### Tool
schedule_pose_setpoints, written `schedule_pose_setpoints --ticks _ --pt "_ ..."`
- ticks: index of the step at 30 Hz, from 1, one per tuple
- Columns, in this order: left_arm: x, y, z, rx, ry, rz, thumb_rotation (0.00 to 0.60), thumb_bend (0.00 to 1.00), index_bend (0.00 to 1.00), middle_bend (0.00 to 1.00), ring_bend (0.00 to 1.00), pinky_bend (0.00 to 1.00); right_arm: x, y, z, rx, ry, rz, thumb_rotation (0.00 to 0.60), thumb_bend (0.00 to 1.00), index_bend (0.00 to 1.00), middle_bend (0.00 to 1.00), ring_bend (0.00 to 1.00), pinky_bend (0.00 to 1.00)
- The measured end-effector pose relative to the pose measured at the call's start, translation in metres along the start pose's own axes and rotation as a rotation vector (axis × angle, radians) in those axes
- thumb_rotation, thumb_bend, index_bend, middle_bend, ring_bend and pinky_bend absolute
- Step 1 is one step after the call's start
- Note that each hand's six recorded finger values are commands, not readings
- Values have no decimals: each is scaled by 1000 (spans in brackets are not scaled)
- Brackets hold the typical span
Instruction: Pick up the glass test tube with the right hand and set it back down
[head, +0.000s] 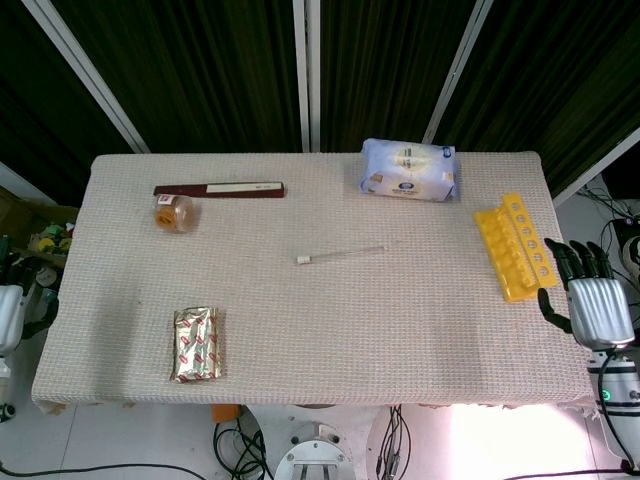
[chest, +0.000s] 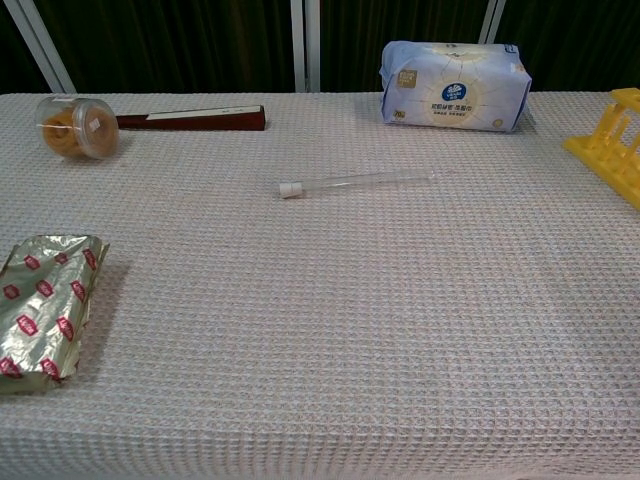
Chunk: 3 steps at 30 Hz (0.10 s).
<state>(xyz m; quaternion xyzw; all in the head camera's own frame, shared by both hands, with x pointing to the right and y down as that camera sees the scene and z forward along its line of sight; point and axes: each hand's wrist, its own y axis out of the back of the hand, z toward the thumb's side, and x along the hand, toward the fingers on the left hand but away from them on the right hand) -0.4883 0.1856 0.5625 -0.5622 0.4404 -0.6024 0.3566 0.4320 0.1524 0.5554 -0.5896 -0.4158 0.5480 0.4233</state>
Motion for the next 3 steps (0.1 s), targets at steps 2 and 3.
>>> schedule_pose_setpoints --ticks 2,3 --pt "-14 0 3 -10 -9 9 600 381 251 209 98 139 19 0 -6 -8 -17 -3 600 443 96 190 83 110" --pt "-24 0 5 -20 -15 12 600 382 252 209 98 139 26 -1 -7 -12 -22 -1 600 443 96 192 83 110"
